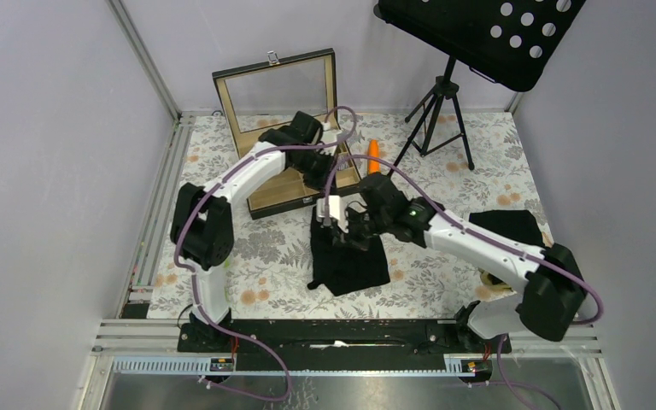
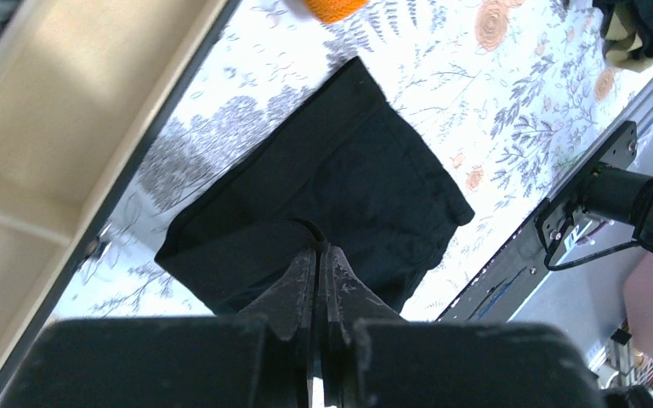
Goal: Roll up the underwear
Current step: Fold the underwear at the center of the board.
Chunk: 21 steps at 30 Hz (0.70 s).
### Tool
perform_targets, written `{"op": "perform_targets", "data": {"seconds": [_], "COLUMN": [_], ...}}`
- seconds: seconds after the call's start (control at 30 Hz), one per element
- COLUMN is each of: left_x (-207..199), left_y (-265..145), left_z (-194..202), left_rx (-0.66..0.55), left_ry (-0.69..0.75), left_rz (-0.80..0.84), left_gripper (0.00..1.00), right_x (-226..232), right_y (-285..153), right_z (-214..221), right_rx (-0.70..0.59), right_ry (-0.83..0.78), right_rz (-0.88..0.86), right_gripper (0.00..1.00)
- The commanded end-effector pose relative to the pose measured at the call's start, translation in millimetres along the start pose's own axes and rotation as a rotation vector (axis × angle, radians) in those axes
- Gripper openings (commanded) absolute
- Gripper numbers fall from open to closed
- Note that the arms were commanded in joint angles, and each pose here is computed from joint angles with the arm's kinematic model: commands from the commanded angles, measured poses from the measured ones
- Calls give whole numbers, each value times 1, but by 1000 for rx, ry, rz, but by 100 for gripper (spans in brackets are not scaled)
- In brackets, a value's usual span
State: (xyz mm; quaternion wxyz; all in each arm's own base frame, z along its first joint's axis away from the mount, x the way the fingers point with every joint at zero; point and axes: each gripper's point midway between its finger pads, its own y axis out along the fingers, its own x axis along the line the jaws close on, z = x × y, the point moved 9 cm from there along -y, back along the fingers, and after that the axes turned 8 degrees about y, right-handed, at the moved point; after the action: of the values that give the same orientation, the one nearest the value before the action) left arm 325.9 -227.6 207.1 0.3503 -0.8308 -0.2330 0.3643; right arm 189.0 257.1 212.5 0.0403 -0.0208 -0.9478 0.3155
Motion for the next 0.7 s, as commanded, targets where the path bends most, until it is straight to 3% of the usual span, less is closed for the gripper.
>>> {"op": "perform_targets", "data": {"seconds": [0.0,0.37,0.67], "left_x": [-5,-4,0], "left_y": [17,72,97], "left_z": [-21,-24,-25], "left_rx": [-17,54,62], "left_ry": [68,91,115], "left_rz": [7,52,41], "left_gripper": [0,0,0], "right_x": [4,14,18], "right_y": [-23,-26,-23], "right_z": [23,89,105], "right_rx": [32,148,187], "right_ry": [-25,39,85], "right_rz": [55,112,111], "right_gripper": [0,0,0]}}
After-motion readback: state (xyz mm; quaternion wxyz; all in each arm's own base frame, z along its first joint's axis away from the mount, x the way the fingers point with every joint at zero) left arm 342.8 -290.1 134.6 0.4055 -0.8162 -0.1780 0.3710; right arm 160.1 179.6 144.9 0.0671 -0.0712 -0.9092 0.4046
